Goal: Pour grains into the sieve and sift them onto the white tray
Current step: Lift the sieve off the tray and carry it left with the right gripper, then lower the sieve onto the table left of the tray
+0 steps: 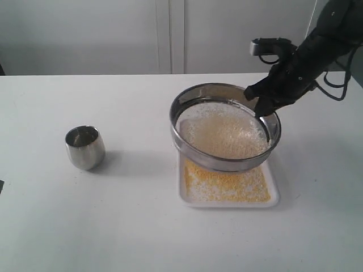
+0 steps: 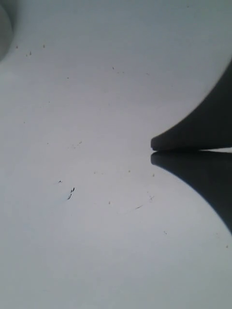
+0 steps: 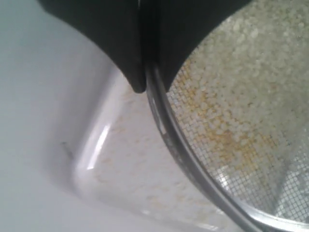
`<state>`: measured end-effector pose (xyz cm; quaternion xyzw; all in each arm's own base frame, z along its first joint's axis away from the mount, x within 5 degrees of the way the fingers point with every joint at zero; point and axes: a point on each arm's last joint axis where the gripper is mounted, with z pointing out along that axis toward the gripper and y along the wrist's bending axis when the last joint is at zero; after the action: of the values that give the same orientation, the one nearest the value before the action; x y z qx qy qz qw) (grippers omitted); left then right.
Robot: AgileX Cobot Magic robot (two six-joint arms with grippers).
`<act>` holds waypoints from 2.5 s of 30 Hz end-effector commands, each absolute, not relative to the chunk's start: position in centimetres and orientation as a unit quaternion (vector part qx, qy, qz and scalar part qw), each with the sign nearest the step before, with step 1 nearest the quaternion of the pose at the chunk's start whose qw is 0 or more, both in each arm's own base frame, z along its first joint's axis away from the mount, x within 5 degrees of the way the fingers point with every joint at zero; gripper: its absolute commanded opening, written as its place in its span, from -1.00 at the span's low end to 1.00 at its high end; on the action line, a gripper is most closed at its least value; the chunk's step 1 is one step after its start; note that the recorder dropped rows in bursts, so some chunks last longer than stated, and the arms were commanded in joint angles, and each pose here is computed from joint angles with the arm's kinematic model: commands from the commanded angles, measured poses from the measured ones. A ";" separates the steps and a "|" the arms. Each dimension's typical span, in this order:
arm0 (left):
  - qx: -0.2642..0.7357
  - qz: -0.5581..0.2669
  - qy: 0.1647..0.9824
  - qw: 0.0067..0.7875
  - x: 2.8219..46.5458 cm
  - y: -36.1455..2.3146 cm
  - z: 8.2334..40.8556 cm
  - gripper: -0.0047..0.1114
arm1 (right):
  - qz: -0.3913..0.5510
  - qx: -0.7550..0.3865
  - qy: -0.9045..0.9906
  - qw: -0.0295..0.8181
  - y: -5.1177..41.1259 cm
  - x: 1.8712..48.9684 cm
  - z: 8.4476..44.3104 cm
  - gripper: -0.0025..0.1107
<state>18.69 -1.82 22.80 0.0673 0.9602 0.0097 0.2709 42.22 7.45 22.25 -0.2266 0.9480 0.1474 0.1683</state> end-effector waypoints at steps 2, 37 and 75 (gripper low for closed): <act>0.066 0.010 0.962 0.266 18.4 -1.8 22.7 -0.92 | 0.250 -0.275 0.914 0.160 10.6 40.6 24.4 -0.96; 0.066 0.010 0.962 0.266 18.4 -1.8 22.7 -0.92 | 0.198 -0.519 0.813 0.174 29.0 30.9 25.2 -0.96; 0.066 0.010 0.962 0.266 18.4 -1.8 22.7 -0.92 | 0.114 -0.520 0.801 0.274 33.4 34.3 15.4 -0.96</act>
<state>18.69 -1.82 22.80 0.0673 0.9602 0.0097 0.2709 33.61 33.14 15.06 -0.5250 0.8088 0.1239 0.2341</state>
